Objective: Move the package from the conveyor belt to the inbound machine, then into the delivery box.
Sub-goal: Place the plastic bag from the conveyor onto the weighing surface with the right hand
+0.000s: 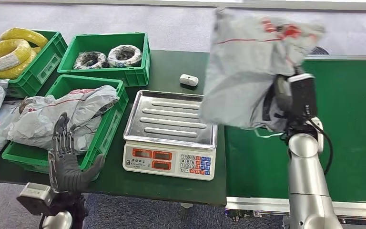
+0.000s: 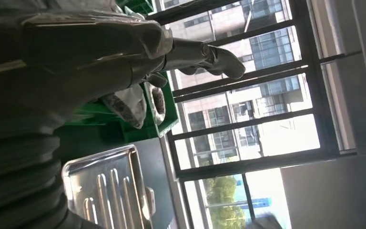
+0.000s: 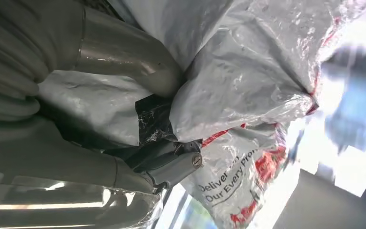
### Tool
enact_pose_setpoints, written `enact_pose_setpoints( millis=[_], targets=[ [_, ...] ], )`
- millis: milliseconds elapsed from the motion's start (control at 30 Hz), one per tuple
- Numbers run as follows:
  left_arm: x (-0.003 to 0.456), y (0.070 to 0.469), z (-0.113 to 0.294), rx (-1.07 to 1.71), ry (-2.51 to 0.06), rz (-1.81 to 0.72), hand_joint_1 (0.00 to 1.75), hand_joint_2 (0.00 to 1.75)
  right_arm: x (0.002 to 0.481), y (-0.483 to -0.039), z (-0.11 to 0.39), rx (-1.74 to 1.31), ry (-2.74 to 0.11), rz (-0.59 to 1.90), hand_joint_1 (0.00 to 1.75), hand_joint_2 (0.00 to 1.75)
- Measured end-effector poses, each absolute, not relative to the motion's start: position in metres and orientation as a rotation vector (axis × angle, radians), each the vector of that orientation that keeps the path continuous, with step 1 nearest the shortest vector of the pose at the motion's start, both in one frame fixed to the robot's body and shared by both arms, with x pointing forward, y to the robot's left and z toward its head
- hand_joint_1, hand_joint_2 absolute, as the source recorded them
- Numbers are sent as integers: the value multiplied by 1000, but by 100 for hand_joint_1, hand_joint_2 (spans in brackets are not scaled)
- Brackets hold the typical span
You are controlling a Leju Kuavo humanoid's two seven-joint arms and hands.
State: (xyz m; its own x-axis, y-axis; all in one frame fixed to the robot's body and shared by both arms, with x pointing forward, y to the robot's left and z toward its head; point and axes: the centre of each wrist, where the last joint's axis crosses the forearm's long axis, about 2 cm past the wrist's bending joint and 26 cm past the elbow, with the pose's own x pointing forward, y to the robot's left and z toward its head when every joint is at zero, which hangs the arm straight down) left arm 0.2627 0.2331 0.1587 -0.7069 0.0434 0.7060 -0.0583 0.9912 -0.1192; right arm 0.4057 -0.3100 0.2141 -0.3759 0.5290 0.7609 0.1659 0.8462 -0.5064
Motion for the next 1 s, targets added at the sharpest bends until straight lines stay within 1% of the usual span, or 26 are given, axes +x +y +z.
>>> enact_pose_setpoints(
  millis=[67,200,233,333,367,467,600,833,1000],
  targets=[
    [285,235,169,-15,-2358,161,0,175,418,-284,217,-325,-1915,602,175,175],
    [324,241,182,-33,-2338,153,0,175,437,-247,217,-138,-1851,798,175,175],
    [332,242,185,-34,-2331,152,0,175,440,-238,216,-106,-1826,842,142,175],
    [351,246,192,-32,-2316,145,0,175,444,-215,212,-46,-1761,957,14,175],
    [356,247,193,-29,-2310,143,0,175,445,-208,210,-38,-1741,991,3,175],
    [366,250,196,-7,-2294,146,0,175,448,-190,209,-54,-1676,1056,0,175],
    [369,255,195,32,-2268,147,0,175,450,-180,209,-153,-1614,1037,0,175],
    [371,261,194,110,-2210,77,0,175,452,-190,202,-222,-1584,991,0,175],
    [373,251,195,189,-2160,-102,0,175,455,-205,201,-338,-1616,877,0,175]
  ],
)
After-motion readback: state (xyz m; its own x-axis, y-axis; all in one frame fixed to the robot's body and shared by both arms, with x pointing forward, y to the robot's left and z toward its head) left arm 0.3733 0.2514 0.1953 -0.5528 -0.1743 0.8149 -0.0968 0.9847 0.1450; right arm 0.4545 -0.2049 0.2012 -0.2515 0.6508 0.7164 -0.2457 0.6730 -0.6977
